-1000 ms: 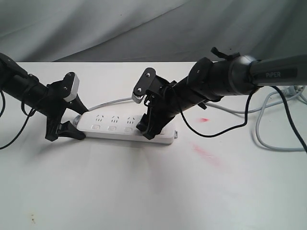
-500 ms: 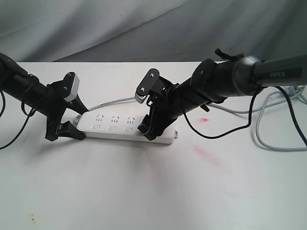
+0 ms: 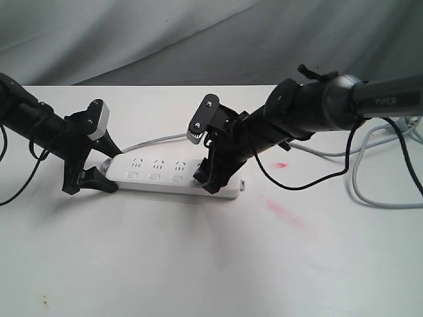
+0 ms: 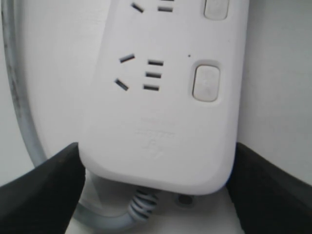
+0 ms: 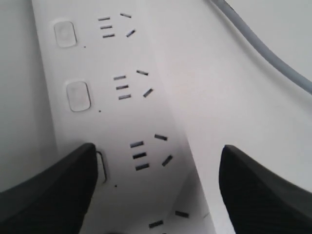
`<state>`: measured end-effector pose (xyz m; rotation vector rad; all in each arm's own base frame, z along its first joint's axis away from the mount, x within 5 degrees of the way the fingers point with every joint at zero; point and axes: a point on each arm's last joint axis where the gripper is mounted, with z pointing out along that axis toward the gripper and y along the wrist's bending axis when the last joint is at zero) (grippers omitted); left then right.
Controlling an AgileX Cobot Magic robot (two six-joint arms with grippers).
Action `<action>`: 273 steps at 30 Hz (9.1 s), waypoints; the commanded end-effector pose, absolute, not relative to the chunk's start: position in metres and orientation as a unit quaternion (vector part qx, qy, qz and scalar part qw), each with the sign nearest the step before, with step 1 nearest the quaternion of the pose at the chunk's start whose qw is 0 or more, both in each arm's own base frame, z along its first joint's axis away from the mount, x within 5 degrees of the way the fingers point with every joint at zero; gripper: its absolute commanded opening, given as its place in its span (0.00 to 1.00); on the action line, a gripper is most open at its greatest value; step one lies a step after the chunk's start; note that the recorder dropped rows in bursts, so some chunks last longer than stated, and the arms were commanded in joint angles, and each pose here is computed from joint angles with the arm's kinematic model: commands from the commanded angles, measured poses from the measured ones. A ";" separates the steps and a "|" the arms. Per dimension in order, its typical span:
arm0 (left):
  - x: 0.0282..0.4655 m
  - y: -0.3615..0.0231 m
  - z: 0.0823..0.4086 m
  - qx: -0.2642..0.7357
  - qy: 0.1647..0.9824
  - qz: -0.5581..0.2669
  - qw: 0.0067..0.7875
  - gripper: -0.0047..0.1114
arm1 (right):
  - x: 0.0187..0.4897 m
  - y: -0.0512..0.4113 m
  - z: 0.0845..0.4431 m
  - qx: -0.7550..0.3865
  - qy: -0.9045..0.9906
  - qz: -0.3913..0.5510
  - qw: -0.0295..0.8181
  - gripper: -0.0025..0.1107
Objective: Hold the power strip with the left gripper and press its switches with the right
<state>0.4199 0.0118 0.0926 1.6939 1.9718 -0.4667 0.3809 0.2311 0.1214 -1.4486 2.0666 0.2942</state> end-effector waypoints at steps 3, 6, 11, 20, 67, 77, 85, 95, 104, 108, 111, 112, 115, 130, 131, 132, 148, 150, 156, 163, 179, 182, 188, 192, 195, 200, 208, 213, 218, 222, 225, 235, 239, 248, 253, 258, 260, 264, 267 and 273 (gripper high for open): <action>0.418 0.013 0.089 0.634 0.719 -0.165 0.233 0.60 | 0.380 0.253 0.163 -0.584 0.730 0.111 0.336 0.60; 0.418 0.013 0.089 0.634 0.719 -0.165 0.233 0.60 | 0.376 0.257 0.178 -0.586 0.723 0.116 0.348 0.60; 0.418 0.013 0.089 0.634 0.719 -0.165 0.233 0.60 | 0.368 0.247 0.186 -0.581 0.732 0.138 0.326 0.60; 0.418 0.013 0.089 0.633 0.720 -0.165 0.233 0.60 | 0.365 0.204 0.176 -0.560 0.757 0.097 0.322 0.60; 0.418 0.013 0.089 0.634 0.719 -0.165 0.233 0.60 | 0.379 0.190 0.128 -0.542 0.786 0.085 0.286 0.60; 0.418 0.013 0.089 0.633 0.720 -0.165 0.233 0.60 | 0.373 0.200 0.151 -0.551 0.770 0.085 0.309 0.60; 0.418 0.013 0.089 0.633 0.720 -0.165 0.233 0.60 | 0.373 0.202 0.137 -0.554 0.774 0.087 0.294 0.60; 0.418 0.013 0.089 0.634 0.719 -0.165 0.233 0.60 | 0.369 0.195 0.129 -0.548 0.782 0.083 0.284 0.60; 0.418 0.013 0.089 0.633 0.719 -0.165 0.233 0.60 | 0.369 0.194 0.113 -0.545 0.789 0.084 0.270 0.60; 0.418 0.013 0.089 0.633 0.719 -0.165 0.233 0.60 | 0.369 0.194 0.107 -0.547 0.790 0.083 0.265 0.60; 0.418 0.013 0.089 0.633 0.719 -0.165 0.233 0.60 | 0.369 0.194 0.106 -0.547 0.790 0.084 0.264 0.60; 0.418 0.013 0.089 0.633 0.719 -0.165 0.233 0.60 | 0.370 0.194 0.106 -0.546 0.791 0.083 0.264 0.60; 0.418 0.013 0.089 0.633 0.719 -0.165 0.233 0.60 | 0.370 0.194 0.105 -0.546 0.791 0.084 0.263 0.60; 0.418 0.013 0.089 0.633 0.720 -0.165 0.233 0.60 | 0.371 0.194 0.162 -0.539 0.770 0.065 0.335 0.60; 0.418 0.013 0.089 0.633 0.720 -0.165 0.233 0.60 | 0.370 0.194 0.171 -0.538 0.767 0.063 0.345 0.60; 0.418 0.013 0.089 0.633 0.720 -0.165 0.233 0.60 | 0.370 0.193 0.178 -0.537 0.764 0.061 0.353 0.60; 0.418 0.013 0.089 0.634 0.719 -0.165 0.233 0.60 | 0.315 0.175 0.280 -0.494 0.750 0.100 0.429 0.60; 0.418 0.013 0.089 0.634 0.719 -0.165 0.233 0.60 | 0.291 0.164 0.299 -0.483 0.743 0.098 0.452 0.60; 0.418 0.013 0.089 0.633 0.720 -0.165 0.233 0.60 | 0.215 0.127 0.330 -0.424 0.743 0.118 0.504 0.60; 0.418 0.013 0.089 0.633 0.720 -0.165 0.233 0.60 | 0.134 0.088 0.325 -0.326 0.765 0.171 0.529 0.60; 0.418 0.013 0.089 0.634 0.719 -0.165 0.233 0.60 | 0.091 0.067 0.296 -0.300 0.761 0.182 0.545 0.42; 0.418 0.013 0.089 0.633 0.720 -0.165 0.233 0.60 | 0.092 0.066 0.297 -0.296 0.759 0.180 0.551 0.24; 0.418 0.013 0.089 0.633 0.720 -0.165 0.233 0.60 | 0.093 0.066 0.298 -0.293 0.757 0.177 0.557 0.02; 0.418 0.013 0.089 0.633 0.720 -0.165 0.233 0.60 | 0.092 0.067 0.297 -0.292 0.760 0.187 0.549 0.02; 0.418 0.013 0.089 0.635 0.718 -0.165 0.233 0.60 | 0.092 0.067 0.297 -0.290 0.760 0.190 0.549 0.02; 0.418 0.013 0.089 0.635 0.718 -0.165 0.233 0.60 | 0.092 0.067 0.297 -0.290 0.760 0.190 0.549 0.02; 0.418 0.013 0.089 0.634 0.719 -0.165 0.233 0.60 | 0.092 0.064 0.299 -0.281 0.756 0.183 0.562 0.02; 0.418 0.013 0.089 0.634 0.719 -0.166 0.233 0.60 | 0.085 0.044 0.309 -0.225 0.742 0.125 0.619 0.02; 0.418 0.013 0.089 0.634 0.719 -0.166 0.233 0.60 | 0.066 0.025 0.316 -0.150 0.733 0.054 0.662 0.02; 0.418 0.013 0.089 0.635 0.718 -0.166 0.233 0.60 | 0.047 0.018 0.318 -0.103 0.719 -0.004 0.687 0.02; 0.418 0.013 0.089 0.635 0.718 -0.166 0.233 0.60 | 0.042 0.017 0.318 -0.080 0.716 -0.024 0.693 0.02; 0.418 0.013 0.089 0.633 0.719 -0.166 0.233 0.60 | 0.048 0.013 0.304 -0.040 0.731 -0.012 0.681 0.02; 0.418 0.013 0.089 0.633 0.719 -0.166 0.233 0.60 | 0.055 0.004 0.274 0.045 0.763 0.009 0.644 0.02; 0.418 0.013 0.089 0.634 0.719 -0.166 0.233 0.60 | 0.060 -0.006 0.242 0.118 0.782 0.009 0.612 0.02; 0.418 0.013 0.089 0.634 0.719 -0.166 0.233 0.60 | 0.066 -0.014 0.245 0.116 0.693 -0.033 0.711 0.02; 0.418 0.013 0.089 0.633 0.719 -0.166 0.233 0.60 | 0.068 -0.013 0.221 0.078 0.657 -0.057 0.748 0.02; 0.418 0.013 0.089 0.633 0.719 -0.166 0.233 0.60 | 0.069 -0.010 0.219 0.055 0.667 -0.049 0.742 0.02; 0.418 0.013 0.089 0.634 0.718 -0.166 0.233 0.60 | 0.069 -0.006 0.217 0.018 0.676 -0.041 0.735 0.02; 0.418 0.013 0.089 0.634 0.718 -0.166 0.233 0.60 | 0.070 -0.005 0.217 0.016 0.677 -0.037 0.735 0.02; 0.418 0.013 0.089 0.634 0.718 -0.166 0.233 0.60 | 0.070 -0.005 0.217 0.016 0.677 -0.037 0.735 0.02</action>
